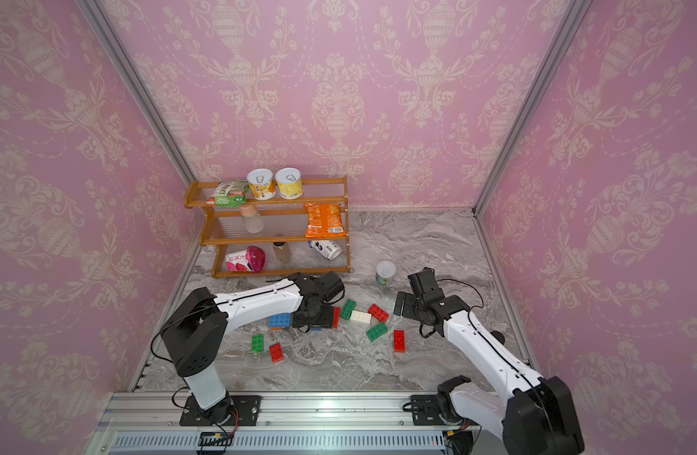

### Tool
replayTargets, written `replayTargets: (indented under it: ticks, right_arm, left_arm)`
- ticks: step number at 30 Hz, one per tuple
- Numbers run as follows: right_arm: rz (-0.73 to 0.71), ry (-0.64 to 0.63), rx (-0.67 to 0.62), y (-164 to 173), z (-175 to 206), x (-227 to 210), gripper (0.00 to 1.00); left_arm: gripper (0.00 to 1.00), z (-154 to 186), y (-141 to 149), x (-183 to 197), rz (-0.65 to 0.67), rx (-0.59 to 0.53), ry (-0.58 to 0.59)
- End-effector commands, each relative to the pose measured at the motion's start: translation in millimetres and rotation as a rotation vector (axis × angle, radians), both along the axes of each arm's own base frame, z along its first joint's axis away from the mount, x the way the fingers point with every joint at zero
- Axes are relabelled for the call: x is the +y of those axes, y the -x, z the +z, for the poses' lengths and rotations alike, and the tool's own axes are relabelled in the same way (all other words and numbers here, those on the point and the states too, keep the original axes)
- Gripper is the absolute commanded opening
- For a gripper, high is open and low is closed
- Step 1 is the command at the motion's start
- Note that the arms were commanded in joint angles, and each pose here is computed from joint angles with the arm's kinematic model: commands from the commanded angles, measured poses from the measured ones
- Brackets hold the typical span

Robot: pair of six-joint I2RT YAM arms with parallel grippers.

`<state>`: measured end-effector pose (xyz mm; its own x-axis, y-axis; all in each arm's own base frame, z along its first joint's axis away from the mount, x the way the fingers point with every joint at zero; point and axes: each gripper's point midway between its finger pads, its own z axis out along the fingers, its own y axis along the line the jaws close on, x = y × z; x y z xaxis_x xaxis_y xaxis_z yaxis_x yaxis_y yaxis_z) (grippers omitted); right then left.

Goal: Assemble a rectangle with lego
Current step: Move the lego brick at the center of the board, then pick up the lego brick from the center of the board.

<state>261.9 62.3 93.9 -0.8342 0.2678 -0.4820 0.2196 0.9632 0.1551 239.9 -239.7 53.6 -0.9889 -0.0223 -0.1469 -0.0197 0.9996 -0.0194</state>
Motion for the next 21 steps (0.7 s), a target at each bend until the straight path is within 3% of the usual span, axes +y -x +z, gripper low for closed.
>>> replayTargets:
  ticks: [1, 5, 12, 21]
  right_arm:
    - [-0.009, 0.022, -0.011, 2.5, 9.9, -3.1, 1.00]
    - [0.024, 0.057, -0.026, 1.9, 19.6, 7.7, 1.00]
    - [0.095, 0.051, -0.032, -0.5, 26.4, 46.8, 1.00]
    - [0.222, 0.002, -0.007, 1.8, 23.5, 120.4, 1.00]
  left_arm:
    - [0.82, 41.9, -8.5, 1.7, -0.028, -0.085, 0.027]
    - [0.99, 72.4, -19.4, 12.1, 0.001, -0.203, 0.032]
    - [0.99, 120.5, -34.8, 66.1, 0.156, -0.467, -0.015]
    - [0.99, 147.9, -20.7, 167.0, 0.475, -0.763, 0.003]
